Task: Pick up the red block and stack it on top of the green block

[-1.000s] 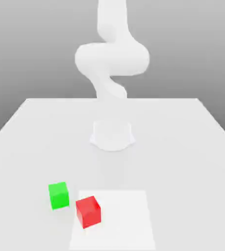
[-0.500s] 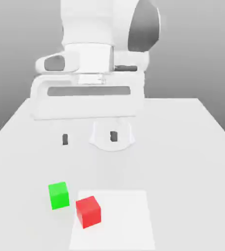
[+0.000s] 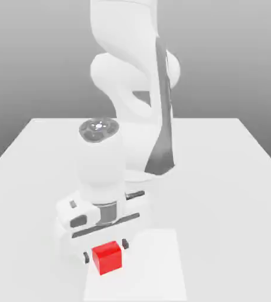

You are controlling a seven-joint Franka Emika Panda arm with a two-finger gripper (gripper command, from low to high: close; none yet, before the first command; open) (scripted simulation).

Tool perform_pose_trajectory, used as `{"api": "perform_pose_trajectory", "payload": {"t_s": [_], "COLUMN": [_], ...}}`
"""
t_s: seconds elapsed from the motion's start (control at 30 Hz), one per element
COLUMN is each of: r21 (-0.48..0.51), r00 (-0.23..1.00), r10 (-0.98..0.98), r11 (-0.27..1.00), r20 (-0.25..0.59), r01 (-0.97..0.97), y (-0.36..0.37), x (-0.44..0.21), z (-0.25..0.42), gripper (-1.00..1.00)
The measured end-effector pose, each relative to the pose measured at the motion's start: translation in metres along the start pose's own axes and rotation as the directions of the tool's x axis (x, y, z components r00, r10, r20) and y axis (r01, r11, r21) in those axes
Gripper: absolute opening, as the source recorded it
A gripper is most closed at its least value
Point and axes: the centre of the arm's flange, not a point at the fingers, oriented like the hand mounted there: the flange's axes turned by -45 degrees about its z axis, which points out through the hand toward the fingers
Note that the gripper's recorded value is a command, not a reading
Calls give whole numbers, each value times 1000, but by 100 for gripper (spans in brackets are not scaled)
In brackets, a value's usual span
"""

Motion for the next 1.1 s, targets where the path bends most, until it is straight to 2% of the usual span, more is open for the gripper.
{"api": "perform_pose_trajectory", "payload": {"t_s": [0.13,0.33,0.63,1.0,1.1], "r21": [1,1,-32,-2,10], "r00": [1000,1000,946,708,679], "r10": [0,-6,-324,-706,-734], "r11": [1000,1000,945,708,679], "r20": [1,1,23,5,-18], "r01": [0,6,325,706,734], "y": [0,0,34,48,48], "x": [0,-1,-49,-105,-106], "z": [2,-54,-87,-97,-89], "gripper": [-100,-100,-100,-100,-100]}}
